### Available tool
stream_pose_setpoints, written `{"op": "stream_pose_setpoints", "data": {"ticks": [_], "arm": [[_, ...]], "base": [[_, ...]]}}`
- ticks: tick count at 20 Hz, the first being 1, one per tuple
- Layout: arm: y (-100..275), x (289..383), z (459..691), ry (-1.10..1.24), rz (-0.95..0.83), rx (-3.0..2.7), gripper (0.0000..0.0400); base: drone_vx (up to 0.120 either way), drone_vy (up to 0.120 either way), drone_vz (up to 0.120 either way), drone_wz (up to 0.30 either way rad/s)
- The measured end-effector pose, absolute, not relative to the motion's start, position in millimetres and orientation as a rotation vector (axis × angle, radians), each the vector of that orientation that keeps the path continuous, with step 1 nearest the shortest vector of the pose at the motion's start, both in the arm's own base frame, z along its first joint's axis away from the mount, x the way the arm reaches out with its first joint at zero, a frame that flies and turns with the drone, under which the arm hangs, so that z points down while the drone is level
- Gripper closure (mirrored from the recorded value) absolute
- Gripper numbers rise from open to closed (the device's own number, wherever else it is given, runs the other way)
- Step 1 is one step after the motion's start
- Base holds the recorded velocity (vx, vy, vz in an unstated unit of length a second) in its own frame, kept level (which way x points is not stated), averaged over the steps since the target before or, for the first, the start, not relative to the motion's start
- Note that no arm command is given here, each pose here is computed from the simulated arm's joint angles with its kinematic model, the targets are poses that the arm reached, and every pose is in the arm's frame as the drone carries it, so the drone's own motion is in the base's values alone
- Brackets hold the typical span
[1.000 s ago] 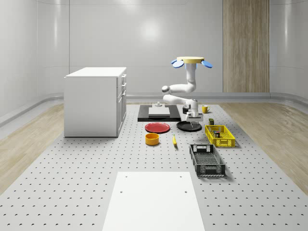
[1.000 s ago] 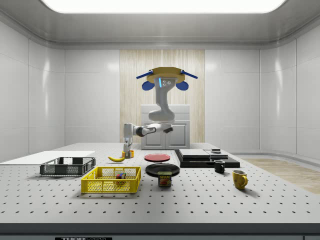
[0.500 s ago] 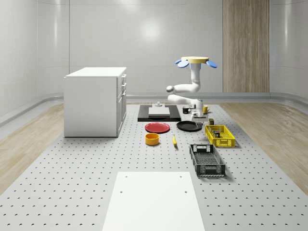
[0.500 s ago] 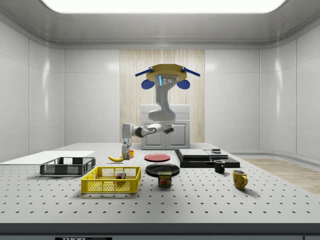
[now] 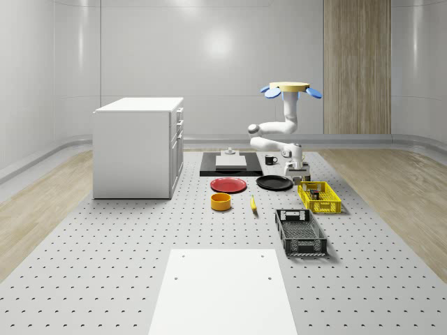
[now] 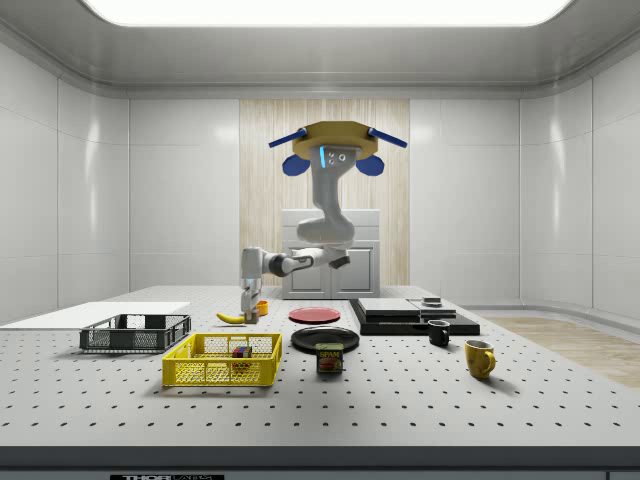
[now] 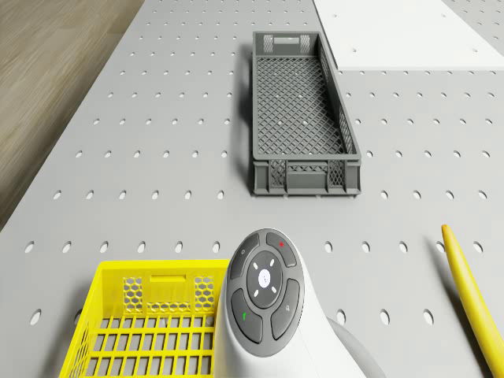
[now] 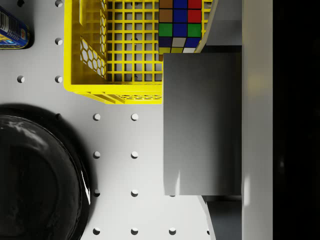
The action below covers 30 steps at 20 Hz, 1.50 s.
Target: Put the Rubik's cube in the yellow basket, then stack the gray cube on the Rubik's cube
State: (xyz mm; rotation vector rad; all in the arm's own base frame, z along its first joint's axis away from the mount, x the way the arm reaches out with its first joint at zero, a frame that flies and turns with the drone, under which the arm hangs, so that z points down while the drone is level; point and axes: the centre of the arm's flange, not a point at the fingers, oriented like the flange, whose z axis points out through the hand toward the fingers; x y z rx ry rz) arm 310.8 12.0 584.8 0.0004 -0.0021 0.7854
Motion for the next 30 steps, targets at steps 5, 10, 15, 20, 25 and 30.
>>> {"op": "stream_pose_setpoints", "data": {"ticks": [5, 10, 15, 20, 25, 30], "arm": [[12.0, 310.8, 584.8, -0.002, 0.785, 0.0, 0.015], [12.0, 310.8, 584.8, -0.002, 0.785, 0.0, 0.015], [12.0, 310.8, 584.8, -0.002, 0.785, 0.0, 0.015], [12.0, 310.8, 584.8, -0.002, 0.785, 0.0, 0.015], [12.0, 310.8, 584.8, -0.002, 0.785, 0.0, 0.015], [12.0, 310.8, 587.9, -0.002, 0.785, 0.0, 0.015]], "base": [[0.024, 0.12, 0.0, 0.0], [-0.024, 0.12, 0.0, 0.0], [0.0, 0.12, -0.12, 0.0], [0.0, 0.12, -0.056, 0.0], [0.0, 0.016, 0.0, 0.0], [0.0, 0.024, 0.0, 0.0]]}}
